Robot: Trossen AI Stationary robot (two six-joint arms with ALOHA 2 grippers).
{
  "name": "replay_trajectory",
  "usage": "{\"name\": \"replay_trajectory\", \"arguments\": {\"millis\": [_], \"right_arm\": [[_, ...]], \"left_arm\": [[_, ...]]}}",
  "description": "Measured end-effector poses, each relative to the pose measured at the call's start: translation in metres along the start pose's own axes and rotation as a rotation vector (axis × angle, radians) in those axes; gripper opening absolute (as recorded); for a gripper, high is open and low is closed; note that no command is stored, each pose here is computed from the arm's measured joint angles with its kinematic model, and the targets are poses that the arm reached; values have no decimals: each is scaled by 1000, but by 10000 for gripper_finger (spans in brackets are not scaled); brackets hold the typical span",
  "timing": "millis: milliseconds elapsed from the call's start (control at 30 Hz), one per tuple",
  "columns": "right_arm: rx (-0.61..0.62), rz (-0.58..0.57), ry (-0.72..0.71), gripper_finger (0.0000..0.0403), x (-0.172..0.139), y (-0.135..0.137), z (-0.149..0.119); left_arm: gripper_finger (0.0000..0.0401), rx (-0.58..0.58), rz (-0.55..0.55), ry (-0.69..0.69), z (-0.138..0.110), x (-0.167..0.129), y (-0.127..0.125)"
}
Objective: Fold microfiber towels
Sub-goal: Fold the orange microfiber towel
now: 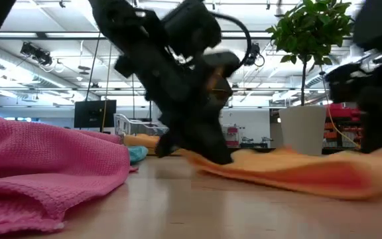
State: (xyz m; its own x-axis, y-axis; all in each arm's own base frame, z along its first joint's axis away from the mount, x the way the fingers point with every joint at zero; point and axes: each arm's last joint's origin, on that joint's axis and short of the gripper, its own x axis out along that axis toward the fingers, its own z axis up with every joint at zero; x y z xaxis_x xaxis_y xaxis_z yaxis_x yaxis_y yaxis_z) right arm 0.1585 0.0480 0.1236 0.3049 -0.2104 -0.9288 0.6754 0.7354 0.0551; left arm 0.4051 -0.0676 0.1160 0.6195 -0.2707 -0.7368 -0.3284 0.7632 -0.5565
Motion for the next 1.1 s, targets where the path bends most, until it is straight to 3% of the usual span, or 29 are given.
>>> {"name": "replay_trajectory", "arguments": {"millis": [100,200,367,467,600,733,867,967,1100], "right_arm": [[-71,-77,23,2,-5,-18,27],[-115,-61,-42,2,-27,-23,63],[-118,-49,-83,2,-77,-26,97],[-90,10,-40,2,-94,-18,90],[-23,80,7,2,-95,4,59],[98,86,79,2,-79,20,17],[223,183,101,2,-67,31,-13],[261,176,75,3,-66,30,-21],[251,176,-13,10,-70,30,-9]], "left_arm": [[18,-26,-73,27,3,-17,-14],[25,54,-182,-98,27,-54,-39],[8,276,-129,-311,46,-106,-54],[8,385,-101,-364,49,-117,-58],[19,445,-61,-317,43,-105,-54],[8,393,20,-238,35,-73,-40],[14,186,77,-169,28,-50,-23],[39,-47,132,-100,20,-44,-14],[78,-157,191,-46,13,-46,-9]]}}
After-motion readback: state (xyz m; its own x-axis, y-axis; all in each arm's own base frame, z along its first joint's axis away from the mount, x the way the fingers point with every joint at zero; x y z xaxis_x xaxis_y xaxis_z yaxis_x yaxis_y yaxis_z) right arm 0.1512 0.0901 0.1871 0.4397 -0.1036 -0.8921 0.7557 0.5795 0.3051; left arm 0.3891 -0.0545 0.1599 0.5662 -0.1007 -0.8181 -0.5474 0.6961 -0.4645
